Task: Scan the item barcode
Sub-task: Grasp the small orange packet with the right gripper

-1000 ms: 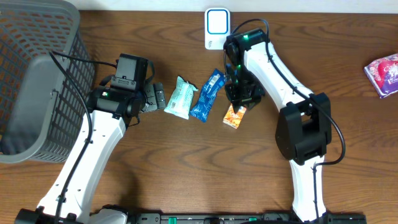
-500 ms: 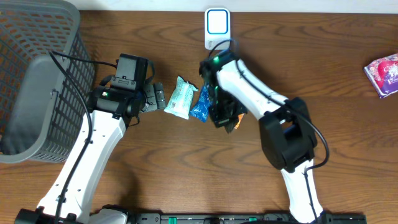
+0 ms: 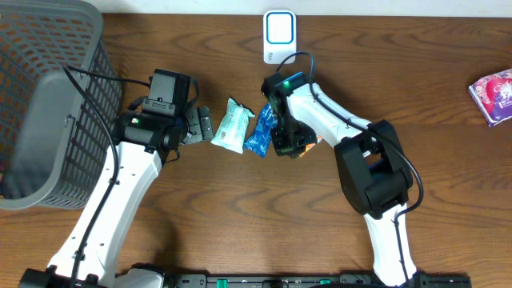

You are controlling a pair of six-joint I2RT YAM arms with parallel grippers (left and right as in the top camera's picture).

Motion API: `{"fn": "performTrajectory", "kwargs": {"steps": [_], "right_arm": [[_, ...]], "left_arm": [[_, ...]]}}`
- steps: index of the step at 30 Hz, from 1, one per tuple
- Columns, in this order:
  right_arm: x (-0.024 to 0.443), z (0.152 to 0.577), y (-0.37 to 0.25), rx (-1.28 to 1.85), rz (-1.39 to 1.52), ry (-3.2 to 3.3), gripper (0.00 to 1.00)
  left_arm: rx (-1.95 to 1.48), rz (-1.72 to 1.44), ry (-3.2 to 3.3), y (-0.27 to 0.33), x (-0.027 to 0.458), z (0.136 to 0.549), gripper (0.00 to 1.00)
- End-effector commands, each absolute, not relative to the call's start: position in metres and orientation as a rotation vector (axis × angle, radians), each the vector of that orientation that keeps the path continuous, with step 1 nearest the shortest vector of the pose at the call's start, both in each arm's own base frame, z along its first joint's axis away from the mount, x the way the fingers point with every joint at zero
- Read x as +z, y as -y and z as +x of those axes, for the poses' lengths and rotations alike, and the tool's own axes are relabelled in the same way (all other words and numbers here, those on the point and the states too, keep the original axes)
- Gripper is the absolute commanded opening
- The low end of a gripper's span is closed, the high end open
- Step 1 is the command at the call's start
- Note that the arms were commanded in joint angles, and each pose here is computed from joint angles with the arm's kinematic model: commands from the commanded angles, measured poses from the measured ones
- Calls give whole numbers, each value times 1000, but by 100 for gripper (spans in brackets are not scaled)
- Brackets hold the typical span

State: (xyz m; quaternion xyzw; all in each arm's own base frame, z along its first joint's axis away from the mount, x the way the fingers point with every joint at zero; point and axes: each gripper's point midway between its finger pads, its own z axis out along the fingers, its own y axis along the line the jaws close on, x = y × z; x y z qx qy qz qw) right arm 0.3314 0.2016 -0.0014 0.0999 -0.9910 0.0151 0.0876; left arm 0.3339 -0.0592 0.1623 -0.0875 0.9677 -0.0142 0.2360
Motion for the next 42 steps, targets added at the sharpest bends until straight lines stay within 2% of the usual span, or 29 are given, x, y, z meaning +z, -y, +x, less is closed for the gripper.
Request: {"fn": "performTrajectory", "kwargs": {"steps": [1,9,14,16,18,19,20,21,22,25,29,34,42], "right_arm": [[2,357,-193,108,172,3069,1],[20,417,-156,214,20,3246,6],[61,438,-112,280,-100,3251,7],[77,445,-99,272,-107,3255,11],[90,451,-88,235,-49,3261,30],[93,453,-84,207,10,3259,35],[93,452,-76,175,97,3238,47],[92,450,-71,167,121,3223,54],[87,447,-66,150,136,3199,56],[73,436,-64,26,215,3138,56],[48,414,-90,-354,493,3023,57],[24,409,-81,-385,479,3018,57],[-1,395,-73,-436,427,2987,49]], "left_arm": [[-26,-264,-2648,57,163,335,98],[-26,-264,-2648,57,163,335,98],[-26,-264,-2648,57,163,335,98],[-26,-264,-2648,57,163,335,98],[-26,-264,-2648,57,163,335,98],[-26,-264,-2648,57,163,335,98],[-26,-264,-2648,57,163,335,98],[-26,-264,-2648,57,163,335,98],[-26,-264,-2648,57,163,335,98],[-26,-264,-2648,57,163,335,98],[-26,-264,-2648,57,163,335,98],[-26,-264,-2648,57,163,335,98],[-26,-264,-2648,57,163,335,98]]}}
